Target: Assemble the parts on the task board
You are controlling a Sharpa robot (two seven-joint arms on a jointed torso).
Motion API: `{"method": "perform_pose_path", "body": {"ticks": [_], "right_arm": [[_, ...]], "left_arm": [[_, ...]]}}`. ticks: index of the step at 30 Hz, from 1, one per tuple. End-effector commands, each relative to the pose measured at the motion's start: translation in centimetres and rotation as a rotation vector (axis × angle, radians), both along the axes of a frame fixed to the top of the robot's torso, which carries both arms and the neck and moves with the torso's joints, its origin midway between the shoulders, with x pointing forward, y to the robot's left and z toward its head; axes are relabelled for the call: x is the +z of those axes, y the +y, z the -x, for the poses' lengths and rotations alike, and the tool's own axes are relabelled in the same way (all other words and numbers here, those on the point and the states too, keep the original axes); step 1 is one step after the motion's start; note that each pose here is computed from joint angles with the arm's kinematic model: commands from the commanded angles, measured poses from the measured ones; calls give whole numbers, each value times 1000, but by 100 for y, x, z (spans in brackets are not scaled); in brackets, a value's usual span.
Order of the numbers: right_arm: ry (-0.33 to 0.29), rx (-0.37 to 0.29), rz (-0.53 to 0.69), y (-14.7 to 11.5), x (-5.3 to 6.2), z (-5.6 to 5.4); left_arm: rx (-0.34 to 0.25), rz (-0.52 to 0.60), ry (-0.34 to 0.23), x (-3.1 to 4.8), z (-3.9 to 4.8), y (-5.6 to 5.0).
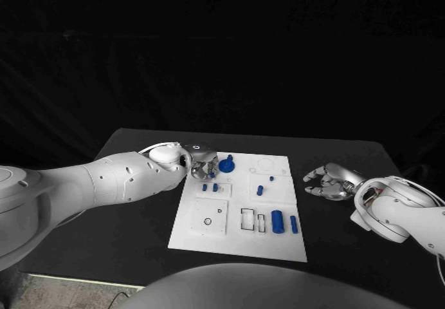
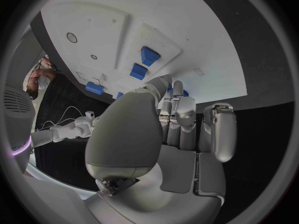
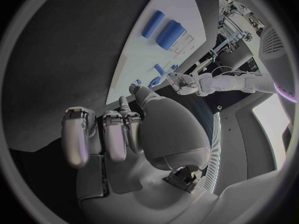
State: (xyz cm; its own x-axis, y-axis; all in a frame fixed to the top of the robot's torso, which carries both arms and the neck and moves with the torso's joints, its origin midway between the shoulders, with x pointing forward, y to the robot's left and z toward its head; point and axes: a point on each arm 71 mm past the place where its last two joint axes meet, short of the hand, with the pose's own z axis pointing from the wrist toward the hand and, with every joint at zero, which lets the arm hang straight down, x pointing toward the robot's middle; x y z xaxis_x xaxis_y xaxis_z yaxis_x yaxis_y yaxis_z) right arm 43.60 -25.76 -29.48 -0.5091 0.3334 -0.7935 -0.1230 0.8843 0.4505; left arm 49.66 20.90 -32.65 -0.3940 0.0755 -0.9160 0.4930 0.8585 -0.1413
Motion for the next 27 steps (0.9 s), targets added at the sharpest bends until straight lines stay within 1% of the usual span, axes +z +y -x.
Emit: {"method": "perform_pose_path", "body": {"ticks": [1,12,27], "right_arm": [[8,5,4,7,-10,6],[12,4,3,3,-15,10],[15,2,0,4,-25,14]], "left_arm": [[-6,-5,21,-36,19,-35],[-5,-14,36,-55,20,-44],[-3,-16,42,-71,32,-44]]}}
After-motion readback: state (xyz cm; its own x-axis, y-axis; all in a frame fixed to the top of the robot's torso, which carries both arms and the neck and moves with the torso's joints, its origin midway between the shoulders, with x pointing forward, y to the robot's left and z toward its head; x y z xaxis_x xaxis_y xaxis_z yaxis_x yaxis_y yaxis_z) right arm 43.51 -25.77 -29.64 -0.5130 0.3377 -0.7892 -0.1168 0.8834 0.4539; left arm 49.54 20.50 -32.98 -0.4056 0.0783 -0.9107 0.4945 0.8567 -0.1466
